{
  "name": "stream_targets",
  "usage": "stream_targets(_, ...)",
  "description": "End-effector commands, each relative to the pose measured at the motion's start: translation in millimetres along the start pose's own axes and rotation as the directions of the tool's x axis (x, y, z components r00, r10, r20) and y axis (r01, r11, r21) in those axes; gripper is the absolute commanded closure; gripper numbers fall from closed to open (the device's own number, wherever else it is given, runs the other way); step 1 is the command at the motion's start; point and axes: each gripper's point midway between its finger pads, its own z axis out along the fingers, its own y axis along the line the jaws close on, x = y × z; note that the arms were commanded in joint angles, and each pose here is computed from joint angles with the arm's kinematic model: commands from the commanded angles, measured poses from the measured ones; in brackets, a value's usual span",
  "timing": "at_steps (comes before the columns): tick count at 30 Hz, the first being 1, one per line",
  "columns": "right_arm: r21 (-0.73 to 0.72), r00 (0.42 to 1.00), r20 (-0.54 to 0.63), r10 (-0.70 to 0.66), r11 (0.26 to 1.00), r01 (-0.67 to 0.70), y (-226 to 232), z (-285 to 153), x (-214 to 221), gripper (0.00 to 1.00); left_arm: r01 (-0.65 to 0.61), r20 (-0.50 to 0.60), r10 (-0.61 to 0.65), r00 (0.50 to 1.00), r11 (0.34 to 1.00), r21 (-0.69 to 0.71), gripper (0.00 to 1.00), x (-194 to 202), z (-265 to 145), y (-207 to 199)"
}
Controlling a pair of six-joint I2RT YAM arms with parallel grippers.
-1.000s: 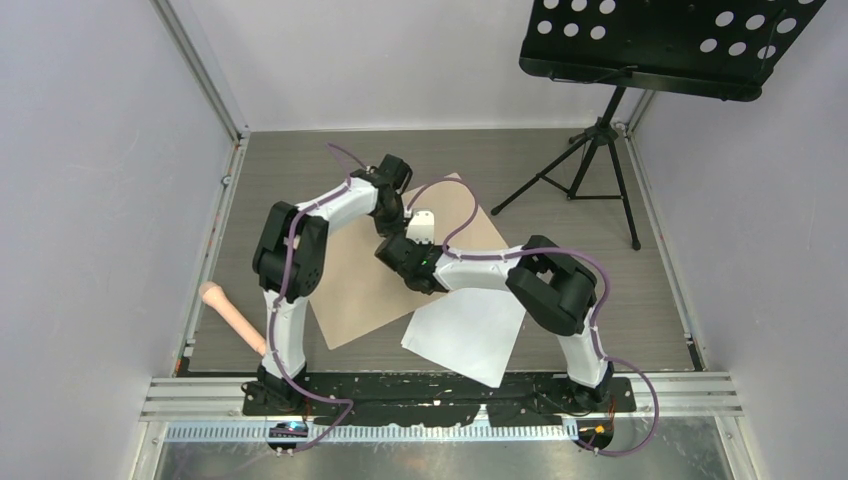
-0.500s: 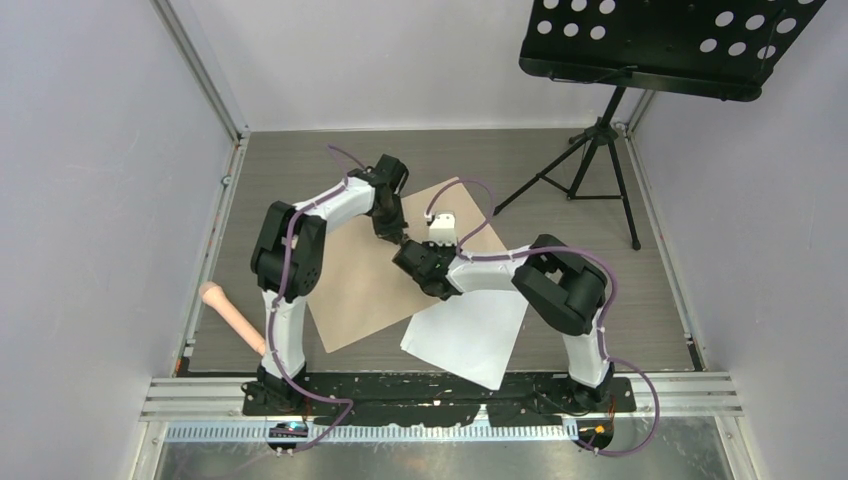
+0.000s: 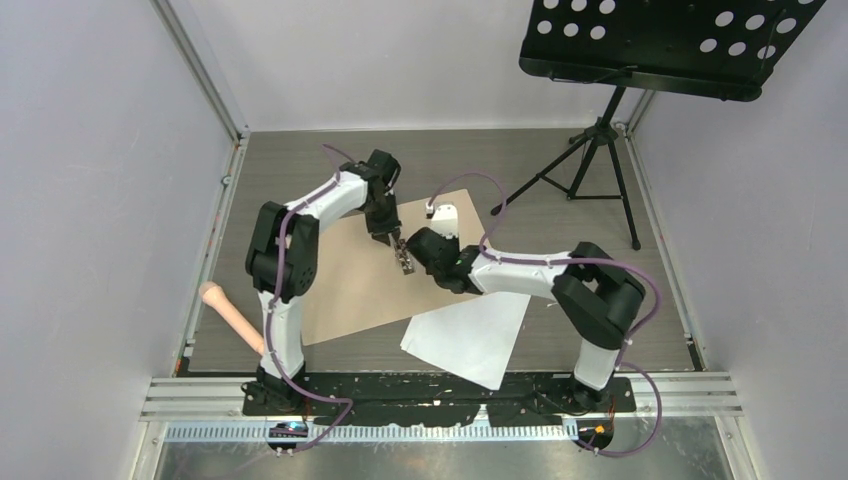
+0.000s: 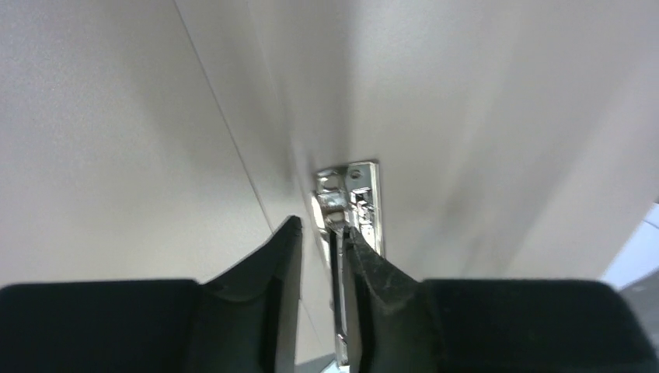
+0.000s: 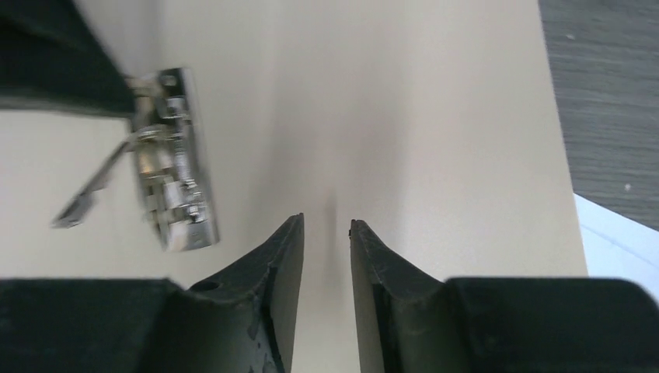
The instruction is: Put the files into the folder
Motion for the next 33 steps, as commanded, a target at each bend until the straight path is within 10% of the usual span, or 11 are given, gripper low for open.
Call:
stream_targets(1,-0.313,0.998,-0.020,0.058,0.948,-0.062,43.3,-31.9,-30.9,0.63,-0.043,0.108,0.027,0.994,0.988,0.147,0.71,-32.2,-63.9,-36.3)
stream_targets(15,-0.688,0.981,-0.196,0.003,0.712,-0.140,131.8,-51.6,-16.4,0.80,0.056,0.301,-0.112,0.947,0.981,0.187,0.50,-49.6,-148.1,8.8)
stream_targets(33,-0.639,0.968,-0.248,0.048,0.742,-0.201,140.0,69.2,-79.5,0.83,-0.028,0.341,-0.056,0.938,0.972,0.234,0.38,17.0,-165.8,33.0)
